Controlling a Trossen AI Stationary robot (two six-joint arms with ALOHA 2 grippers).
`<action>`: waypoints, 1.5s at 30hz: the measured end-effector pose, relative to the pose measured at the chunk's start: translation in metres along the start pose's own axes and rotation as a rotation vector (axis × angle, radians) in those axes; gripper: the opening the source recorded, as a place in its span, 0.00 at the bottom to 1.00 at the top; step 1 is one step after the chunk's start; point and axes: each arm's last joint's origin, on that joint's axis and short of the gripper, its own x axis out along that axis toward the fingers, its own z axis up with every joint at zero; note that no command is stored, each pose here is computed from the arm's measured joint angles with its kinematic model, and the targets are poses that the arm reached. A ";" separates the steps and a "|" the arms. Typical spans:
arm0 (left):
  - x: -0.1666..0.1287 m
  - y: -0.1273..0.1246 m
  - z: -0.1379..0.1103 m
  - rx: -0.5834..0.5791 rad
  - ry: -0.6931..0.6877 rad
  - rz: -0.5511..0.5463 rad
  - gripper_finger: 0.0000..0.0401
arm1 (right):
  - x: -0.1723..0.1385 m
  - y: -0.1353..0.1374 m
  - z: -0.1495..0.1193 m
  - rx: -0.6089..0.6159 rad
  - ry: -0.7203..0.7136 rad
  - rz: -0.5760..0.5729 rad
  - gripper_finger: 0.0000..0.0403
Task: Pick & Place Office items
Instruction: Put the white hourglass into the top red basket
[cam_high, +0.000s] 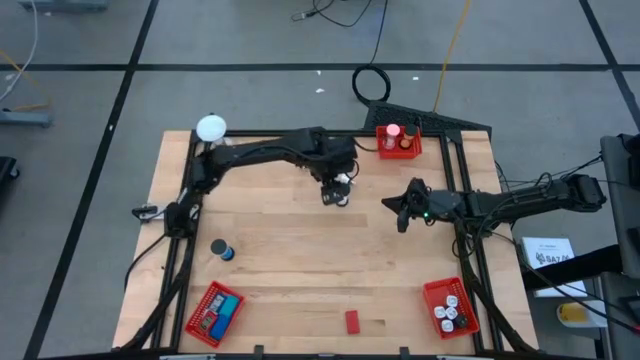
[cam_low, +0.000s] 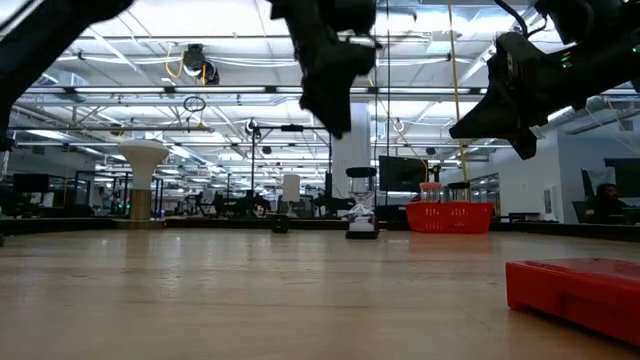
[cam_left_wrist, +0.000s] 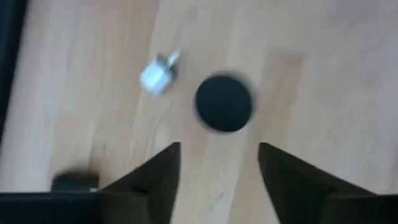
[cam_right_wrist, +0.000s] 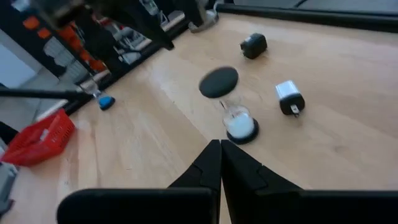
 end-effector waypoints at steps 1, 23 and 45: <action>-0.009 -0.002 -0.001 0.022 -0.031 -0.018 0.48 | 0.000 0.001 0.001 0.007 -0.008 0.006 0.00; -0.026 -0.015 -0.162 -0.164 -0.989 -0.238 0.03 | 0.039 0.017 0.022 0.076 0.247 -0.149 0.01; -0.005 -0.001 -0.234 -0.182 -1.151 -0.284 0.05 | 0.129 0.063 0.110 0.185 0.608 -0.386 0.79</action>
